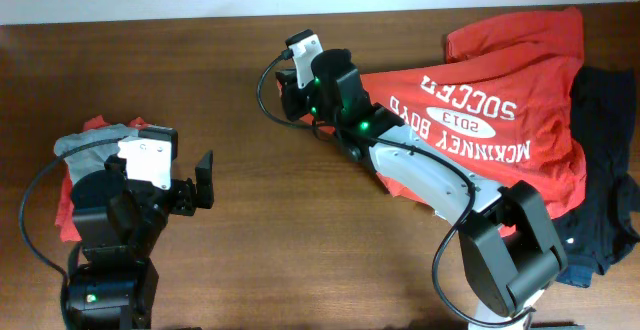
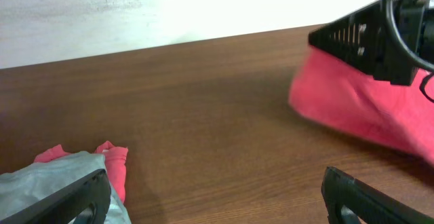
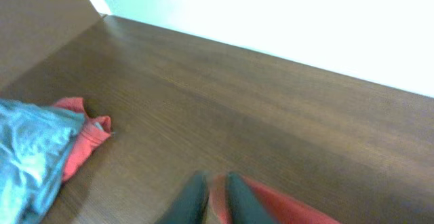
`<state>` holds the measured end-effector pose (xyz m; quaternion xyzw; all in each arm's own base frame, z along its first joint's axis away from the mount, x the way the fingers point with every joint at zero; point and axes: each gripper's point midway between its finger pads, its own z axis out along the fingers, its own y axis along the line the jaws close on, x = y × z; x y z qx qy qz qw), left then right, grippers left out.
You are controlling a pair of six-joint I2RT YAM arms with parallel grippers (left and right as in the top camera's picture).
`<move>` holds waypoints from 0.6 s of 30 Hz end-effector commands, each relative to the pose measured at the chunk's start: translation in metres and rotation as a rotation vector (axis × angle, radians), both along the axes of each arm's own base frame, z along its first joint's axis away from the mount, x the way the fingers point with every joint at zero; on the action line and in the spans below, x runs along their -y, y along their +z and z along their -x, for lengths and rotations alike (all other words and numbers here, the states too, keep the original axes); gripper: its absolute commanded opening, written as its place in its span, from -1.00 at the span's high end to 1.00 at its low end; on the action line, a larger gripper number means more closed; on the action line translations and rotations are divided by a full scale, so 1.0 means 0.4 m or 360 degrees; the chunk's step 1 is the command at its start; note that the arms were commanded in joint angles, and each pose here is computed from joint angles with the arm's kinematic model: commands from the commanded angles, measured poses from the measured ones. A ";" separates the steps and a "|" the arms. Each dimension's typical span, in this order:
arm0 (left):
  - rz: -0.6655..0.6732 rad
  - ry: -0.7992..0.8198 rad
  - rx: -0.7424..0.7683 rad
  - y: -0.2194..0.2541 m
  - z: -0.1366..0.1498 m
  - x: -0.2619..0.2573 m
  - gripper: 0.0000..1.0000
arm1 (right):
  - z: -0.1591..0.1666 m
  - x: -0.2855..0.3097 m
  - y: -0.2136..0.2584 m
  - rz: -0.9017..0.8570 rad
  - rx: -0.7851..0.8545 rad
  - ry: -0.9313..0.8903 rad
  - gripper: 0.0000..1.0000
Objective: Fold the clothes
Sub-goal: 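Drag the orange t-shirt leftward toward the table center with the right gripper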
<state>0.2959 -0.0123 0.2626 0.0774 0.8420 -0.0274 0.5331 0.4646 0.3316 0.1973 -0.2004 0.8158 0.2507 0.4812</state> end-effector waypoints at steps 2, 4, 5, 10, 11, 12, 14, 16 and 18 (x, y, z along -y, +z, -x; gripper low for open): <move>0.0008 0.0017 0.0034 0.024 -0.003 -0.005 -0.98 | -0.031 0.088 0.021 0.0136 -0.0032 -0.0136 -0.97; 0.0012 0.0010 0.0026 0.021 -0.005 -0.002 -0.98 | -0.046 0.195 0.015 0.0235 -0.0120 -0.0292 -0.97; 0.0032 -0.0008 0.0023 0.020 -0.009 0.006 -0.98 | -0.049 0.260 0.017 0.0283 -0.0168 -0.0383 -0.97; 0.0106 -0.0159 -0.0045 -0.014 -0.047 0.072 -0.98 | 0.018 0.637 0.000 0.0487 -0.0538 -0.0858 -0.97; 0.0128 -0.0196 -0.0069 -0.026 -0.059 0.093 -0.98 | 0.045 0.712 -0.013 0.0480 -0.0653 -0.0966 -0.97; 0.0160 -0.0211 -0.0094 -0.037 -0.069 0.110 -0.98 | 0.068 0.771 -0.030 0.0469 -0.0755 -0.1050 -0.97; 0.0236 -0.0252 -0.0159 -0.065 -0.091 0.156 -0.98 | 0.115 0.857 -0.062 0.0405 -0.0950 -0.1141 -0.97; 0.0312 -0.0385 -0.0248 -0.106 -0.106 0.237 -0.98 | 0.151 0.917 -0.089 0.0307 -0.1107 -0.1177 -0.97; 0.0391 -0.0534 -0.0329 -0.139 -0.108 0.317 -0.98 | 0.177 0.968 -0.103 0.0238 -0.1201 -0.1230 -0.97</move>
